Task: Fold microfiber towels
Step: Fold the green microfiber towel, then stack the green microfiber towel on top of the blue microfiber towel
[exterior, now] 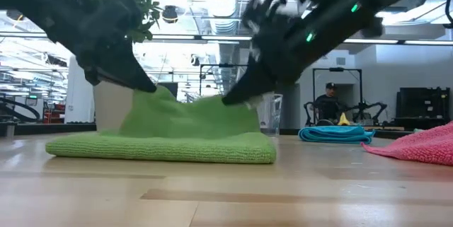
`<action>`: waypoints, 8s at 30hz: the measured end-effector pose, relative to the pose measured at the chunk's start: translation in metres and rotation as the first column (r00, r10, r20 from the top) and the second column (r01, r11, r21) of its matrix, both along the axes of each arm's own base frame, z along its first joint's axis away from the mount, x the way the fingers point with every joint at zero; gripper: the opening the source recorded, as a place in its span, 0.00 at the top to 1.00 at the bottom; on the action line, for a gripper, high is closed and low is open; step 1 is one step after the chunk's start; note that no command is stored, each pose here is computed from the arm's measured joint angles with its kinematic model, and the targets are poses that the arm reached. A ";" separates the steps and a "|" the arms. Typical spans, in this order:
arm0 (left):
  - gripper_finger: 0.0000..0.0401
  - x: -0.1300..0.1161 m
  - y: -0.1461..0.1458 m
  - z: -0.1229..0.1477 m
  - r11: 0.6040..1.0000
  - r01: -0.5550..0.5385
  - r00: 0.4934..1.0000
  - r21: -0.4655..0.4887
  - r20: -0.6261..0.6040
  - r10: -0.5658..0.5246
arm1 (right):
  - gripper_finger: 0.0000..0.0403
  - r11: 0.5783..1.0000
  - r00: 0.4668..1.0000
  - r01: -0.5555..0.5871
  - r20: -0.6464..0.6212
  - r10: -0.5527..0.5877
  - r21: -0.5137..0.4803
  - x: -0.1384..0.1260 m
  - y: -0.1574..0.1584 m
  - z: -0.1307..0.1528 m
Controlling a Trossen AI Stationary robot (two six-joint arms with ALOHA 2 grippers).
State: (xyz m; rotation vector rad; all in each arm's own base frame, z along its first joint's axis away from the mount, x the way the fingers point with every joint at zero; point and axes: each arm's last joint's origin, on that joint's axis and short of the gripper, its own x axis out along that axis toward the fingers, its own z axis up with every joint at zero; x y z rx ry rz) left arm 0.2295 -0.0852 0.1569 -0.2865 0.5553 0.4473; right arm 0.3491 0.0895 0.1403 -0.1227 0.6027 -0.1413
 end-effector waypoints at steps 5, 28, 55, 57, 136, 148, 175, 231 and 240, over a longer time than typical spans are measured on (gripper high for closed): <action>1.00 -0.004 -0.018 0.006 0.999 0.035 0.999 -0.001 0.037 -0.035 | 0.94 0.999 0.998 -0.050 0.038 0.050 0.008 -0.008 0.026 0.009; 1.00 -0.010 -0.059 -0.032 0.994 0.102 0.995 -0.049 0.012 -0.101 | 0.93 0.977 0.977 -0.194 0.103 0.186 0.084 -0.024 0.088 -0.003; 1.00 -0.011 -0.059 -0.035 0.994 0.097 0.995 -0.052 -0.001 -0.097 | 0.81 0.861 0.864 -0.498 0.143 0.483 0.099 -0.021 0.106 0.009; 1.00 -0.011 -0.059 -0.035 0.994 0.096 0.995 -0.049 -0.004 -0.096 | 0.77 0.843 0.848 -0.526 0.148 0.509 0.114 -0.020 0.108 0.011; 0.60 -0.006 -0.113 -0.069 0.930 0.358 0.933 -0.082 0.006 -0.359 | 0.71 0.909 0.943 -0.320 -0.005 0.333 0.267 -0.033 0.117 -0.064; 0.69 -0.008 -0.108 -0.032 0.929 0.361 0.931 -0.079 0.088 -0.354 | 0.72 0.938 0.936 -0.337 0.135 0.325 0.077 -0.038 0.119 -0.010; 0.62 0.016 -0.090 -0.083 0.987 0.159 0.985 -0.022 0.066 -0.157 | 0.74 0.977 0.984 -0.172 0.073 0.164 0.125 -0.036 0.080 -0.074; 0.31 0.042 -0.008 -0.017 0.903 -0.057 0.993 -0.426 0.072 0.097 | 0.43 0.548 0.801 0.594 -0.494 -0.338 0.588 -0.056 -0.017 -0.024; 0.31 0.045 -0.009 -0.023 0.903 -0.055 0.993 -0.426 0.074 0.095 | 0.79 0.586 0.808 0.577 -0.503 -0.307 0.568 -0.054 -0.017 -0.034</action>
